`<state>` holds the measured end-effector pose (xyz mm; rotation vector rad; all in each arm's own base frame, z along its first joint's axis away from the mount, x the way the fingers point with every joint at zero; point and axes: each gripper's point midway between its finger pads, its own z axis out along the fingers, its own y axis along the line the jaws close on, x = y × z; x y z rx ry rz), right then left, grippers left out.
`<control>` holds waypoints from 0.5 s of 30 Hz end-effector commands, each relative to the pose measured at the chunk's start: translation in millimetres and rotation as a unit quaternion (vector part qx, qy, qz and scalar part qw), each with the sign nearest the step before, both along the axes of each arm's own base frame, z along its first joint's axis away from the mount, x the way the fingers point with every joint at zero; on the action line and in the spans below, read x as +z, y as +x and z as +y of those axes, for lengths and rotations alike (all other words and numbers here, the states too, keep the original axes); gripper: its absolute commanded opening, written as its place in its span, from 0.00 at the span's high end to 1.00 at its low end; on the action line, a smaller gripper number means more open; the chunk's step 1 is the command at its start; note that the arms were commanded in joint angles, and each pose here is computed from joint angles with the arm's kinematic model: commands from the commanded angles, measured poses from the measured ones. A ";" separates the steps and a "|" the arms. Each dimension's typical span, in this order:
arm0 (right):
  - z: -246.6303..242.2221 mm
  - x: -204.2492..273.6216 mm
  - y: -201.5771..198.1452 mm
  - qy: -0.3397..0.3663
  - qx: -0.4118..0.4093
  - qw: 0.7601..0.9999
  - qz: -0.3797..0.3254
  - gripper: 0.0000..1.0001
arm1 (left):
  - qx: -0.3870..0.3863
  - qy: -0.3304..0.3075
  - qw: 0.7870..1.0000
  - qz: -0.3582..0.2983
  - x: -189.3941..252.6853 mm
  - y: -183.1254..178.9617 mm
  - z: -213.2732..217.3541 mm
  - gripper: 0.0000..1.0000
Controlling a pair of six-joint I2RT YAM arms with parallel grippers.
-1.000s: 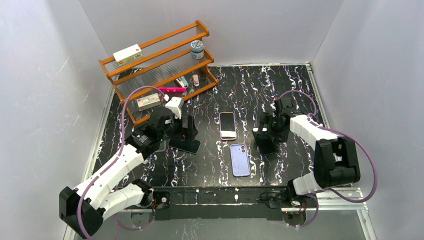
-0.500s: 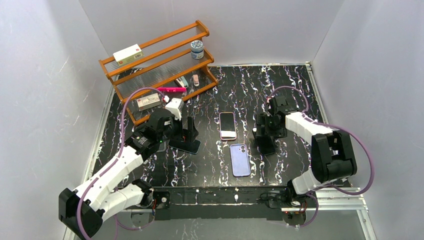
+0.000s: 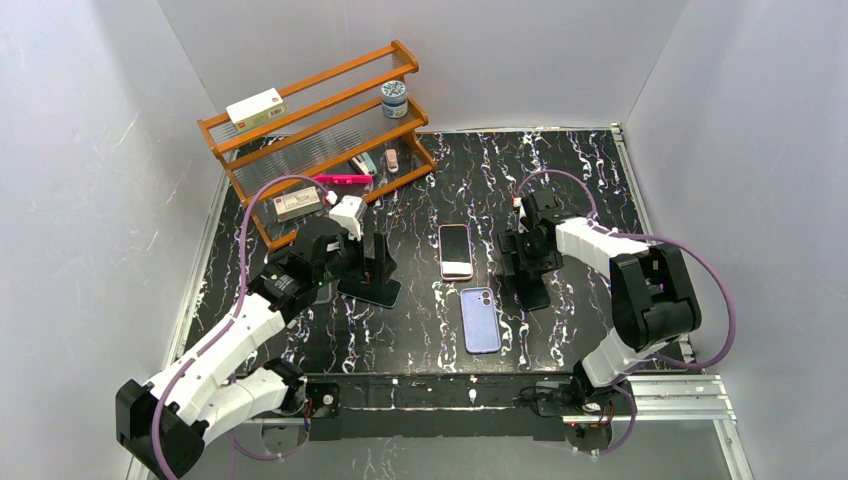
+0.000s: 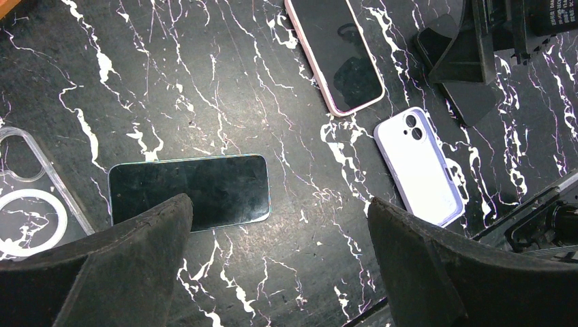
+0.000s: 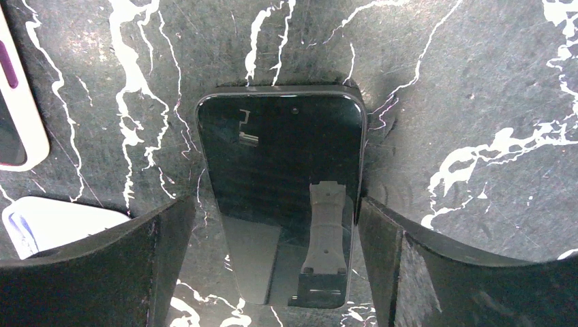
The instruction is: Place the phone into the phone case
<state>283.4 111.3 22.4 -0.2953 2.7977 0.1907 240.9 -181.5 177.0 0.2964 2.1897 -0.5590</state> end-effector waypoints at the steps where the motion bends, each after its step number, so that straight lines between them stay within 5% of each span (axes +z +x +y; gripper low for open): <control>1: -4.2 -2.2 6.3 -0.021 0.010 1.000 -0.002 0.06 | -0.003 0.002 1.000 -0.013 6.2 -1.5 2.9 0.02; 15: -12.7 -15.1 -1.2 -0.100 0.040 0.994 0.022 0.09 | -0.005 0.002 1.000 -0.017 8.0 -1.4 2.9 0.02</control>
